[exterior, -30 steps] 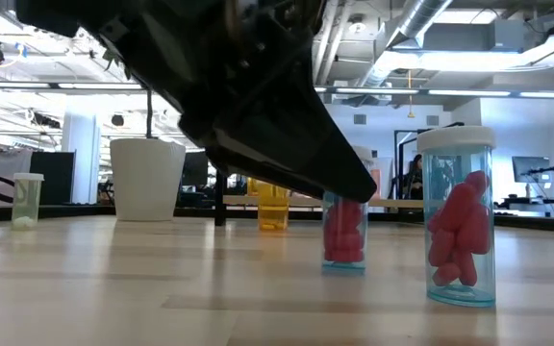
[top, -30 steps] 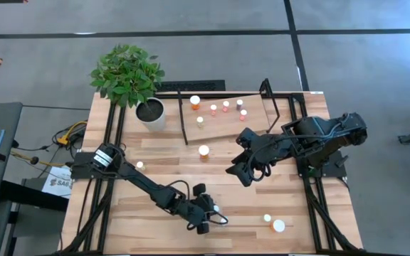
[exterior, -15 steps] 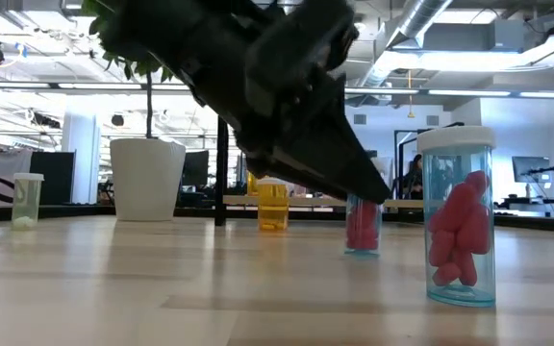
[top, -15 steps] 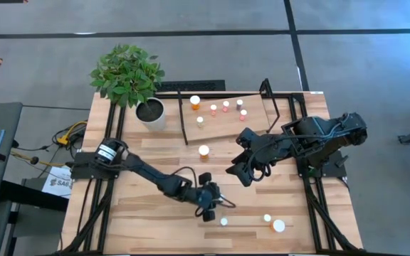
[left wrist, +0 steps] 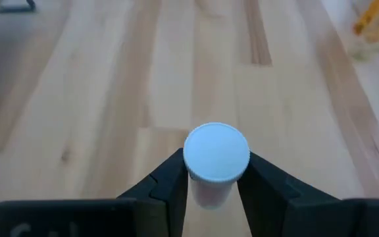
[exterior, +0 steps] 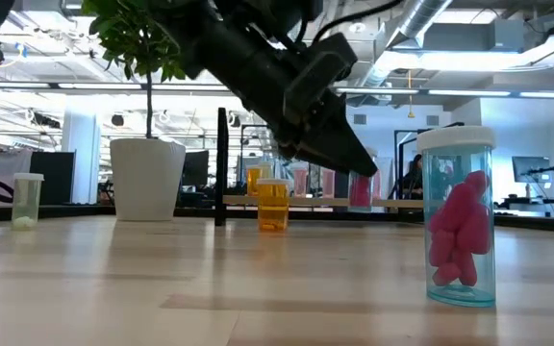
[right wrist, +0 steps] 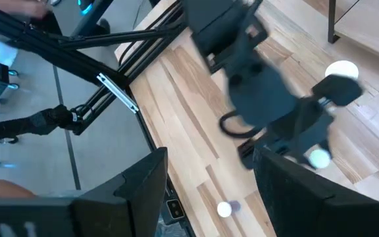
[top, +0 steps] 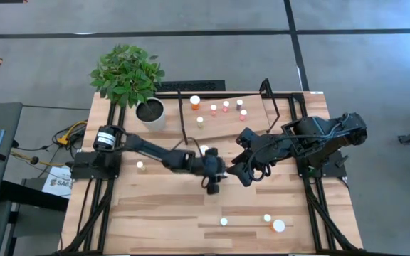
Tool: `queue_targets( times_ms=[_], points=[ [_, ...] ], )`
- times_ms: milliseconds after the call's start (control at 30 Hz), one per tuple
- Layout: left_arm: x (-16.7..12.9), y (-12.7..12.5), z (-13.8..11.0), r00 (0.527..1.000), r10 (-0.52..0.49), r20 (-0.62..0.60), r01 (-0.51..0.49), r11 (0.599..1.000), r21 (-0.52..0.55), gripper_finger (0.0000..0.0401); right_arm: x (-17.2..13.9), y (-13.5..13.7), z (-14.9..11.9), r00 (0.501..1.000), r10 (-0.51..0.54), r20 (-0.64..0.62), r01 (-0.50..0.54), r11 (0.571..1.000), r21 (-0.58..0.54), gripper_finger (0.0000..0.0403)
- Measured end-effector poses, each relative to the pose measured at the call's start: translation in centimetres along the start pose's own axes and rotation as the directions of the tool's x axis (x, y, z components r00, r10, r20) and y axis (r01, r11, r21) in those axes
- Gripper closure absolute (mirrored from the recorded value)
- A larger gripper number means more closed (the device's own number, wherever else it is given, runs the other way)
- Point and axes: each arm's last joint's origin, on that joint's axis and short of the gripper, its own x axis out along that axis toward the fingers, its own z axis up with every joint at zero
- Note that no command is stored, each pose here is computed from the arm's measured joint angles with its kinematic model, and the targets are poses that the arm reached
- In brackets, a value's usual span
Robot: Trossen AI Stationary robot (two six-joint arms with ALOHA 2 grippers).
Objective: Pick and place medicine bottles onto shelf by color
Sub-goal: Put the top blue pill bottle on the shelf
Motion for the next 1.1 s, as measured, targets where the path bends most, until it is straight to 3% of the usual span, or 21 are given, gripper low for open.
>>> queue_targets(
  times_ms=[300, 600, 767, 1100],
  points=[
    [-1.9, 4.9, 2.3, 0.995, 0.066, 0.069, -0.069, 0.996, 0.051, 0.0294, 0.0, 0.0, 0.0, 1.0, 0.0, 0.0, 0.0, 1.0, 0.0, 0.0153],
    [-2.4, 9.5, 2.4, 0.991, 0.115, 0.065, -0.118, 0.992, 0.051, 0.0294, 0.0, 0.0, 0.0, 1.0, 0.0, 0.0, 0.0, 1.0, 0.0, 0.0153],
    [-2.7, 11.3, 2.5, 0.99, 0.126, 0.067, -0.13, 0.989, 0.068, 0.0294, 0.0, 0.0, 0.0, 1.0, 0.0, 0.0, 0.0, 1.0, 0.0, 0.0153],
    [-3.7, 13.4, 5.0, 0.982, 0.15, 0.113, -0.167, 0.973, 0.157, 0.0294, 0.0, 0.0, 0.0, 1.0, 0.0, 0.0, 0.0, 1.0, 0.0, 0.0153]
  ],
)
